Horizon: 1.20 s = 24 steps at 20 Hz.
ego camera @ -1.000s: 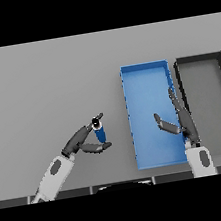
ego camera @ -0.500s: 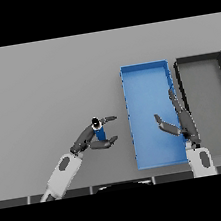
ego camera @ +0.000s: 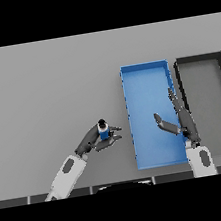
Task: Pick up the blue pipe and place it into the blue bin.
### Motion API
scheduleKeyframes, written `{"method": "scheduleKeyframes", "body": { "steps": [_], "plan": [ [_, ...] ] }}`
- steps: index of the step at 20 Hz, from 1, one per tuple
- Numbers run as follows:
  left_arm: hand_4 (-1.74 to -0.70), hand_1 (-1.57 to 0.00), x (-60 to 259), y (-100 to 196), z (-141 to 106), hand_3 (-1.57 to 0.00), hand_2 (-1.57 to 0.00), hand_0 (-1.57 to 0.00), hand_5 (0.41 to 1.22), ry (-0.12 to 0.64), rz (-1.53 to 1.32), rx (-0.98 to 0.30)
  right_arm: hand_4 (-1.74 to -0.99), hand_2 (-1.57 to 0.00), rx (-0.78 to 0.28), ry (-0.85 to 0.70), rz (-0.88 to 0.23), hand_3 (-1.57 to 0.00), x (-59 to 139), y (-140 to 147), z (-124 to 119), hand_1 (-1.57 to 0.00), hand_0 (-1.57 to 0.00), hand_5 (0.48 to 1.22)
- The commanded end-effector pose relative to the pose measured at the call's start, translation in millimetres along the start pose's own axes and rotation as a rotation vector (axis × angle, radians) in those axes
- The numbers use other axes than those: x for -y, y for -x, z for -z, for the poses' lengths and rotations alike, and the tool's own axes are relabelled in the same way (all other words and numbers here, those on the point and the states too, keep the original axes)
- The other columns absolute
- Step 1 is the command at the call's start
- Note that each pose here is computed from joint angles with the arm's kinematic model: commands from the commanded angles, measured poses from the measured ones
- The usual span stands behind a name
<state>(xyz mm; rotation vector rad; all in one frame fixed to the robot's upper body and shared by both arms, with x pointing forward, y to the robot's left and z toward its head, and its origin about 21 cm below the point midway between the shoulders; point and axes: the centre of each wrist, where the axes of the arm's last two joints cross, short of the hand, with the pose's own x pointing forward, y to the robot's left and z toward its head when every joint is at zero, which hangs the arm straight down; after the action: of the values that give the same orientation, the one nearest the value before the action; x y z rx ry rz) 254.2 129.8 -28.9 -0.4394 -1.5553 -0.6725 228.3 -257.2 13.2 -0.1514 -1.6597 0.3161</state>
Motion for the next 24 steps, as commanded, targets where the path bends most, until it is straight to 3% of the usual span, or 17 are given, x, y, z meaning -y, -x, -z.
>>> {"method": "scheduleKeyframes", "body": {
  "steps": [1, 7, 11, 15, 21, 24],
  "plan": [
    [-1.49, -1.43, 1.9, -2.0, 4.2, -1.45, -1.45, -1.41, 1.169, -0.004, -0.003, 0.012, -1.220, 0.00, -0.010, -0.001, 0.002, 0.00, -0.5, 1.2, 2.2, 0.00, 0.00, 0.635],
    [-1.47, -1.53, 3.0, -33.7, 16.9, -1.54, -1.54, -1.53, 1.207, -0.013, -0.005, 0.148, -1.220, 0.00, -0.001, 0.008, -0.014, 0.00, 1.3, 2.6, 1.7, 0.00, 0.00, 0.638],
    [-1.47, -1.56, 4.6, -67.0, 25.2, -1.56, -1.56, -1.55, 1.215, 0.040, 0.001, 0.228, -1.184, 0.00, -0.004, 0.002, -0.033, 0.00, 0.8, 1.7, 2.9, 0.00, 0.00, 0.643],
    [-1.47, -1.56, 7.4, -82.4, 27.8, -1.57, -1.57, -1.56, 1.219, 0.069, 0.017, 0.223, -1.158, 0.00, 0.010, 0.015, -0.047, 0.00, 4.9, 4.1, -1.8, 0.00, 0.00, 0.643],
    [-1.47, -1.57, 6.1, -75.2, 30.1, -1.57, -1.57, -1.57, 1.220, 0.074, 0.025, 0.187, -1.138, 0.00, 0.022, 0.060, -0.068, 0.00, -1.8, 1.8, -15.3, 0.00, 0.00, 0.643],
    [-1.47, -1.57, 8.5, -75.9, 31.8, -1.57, -1.57, -1.57, 1.220, 0.077, 0.031, 0.188, -1.191, 0.00, 0.015, 0.105, -0.090, 0.00, -3.2, -4.9, -26.0, 0.00, 0.00, 0.642]
  ]
}}
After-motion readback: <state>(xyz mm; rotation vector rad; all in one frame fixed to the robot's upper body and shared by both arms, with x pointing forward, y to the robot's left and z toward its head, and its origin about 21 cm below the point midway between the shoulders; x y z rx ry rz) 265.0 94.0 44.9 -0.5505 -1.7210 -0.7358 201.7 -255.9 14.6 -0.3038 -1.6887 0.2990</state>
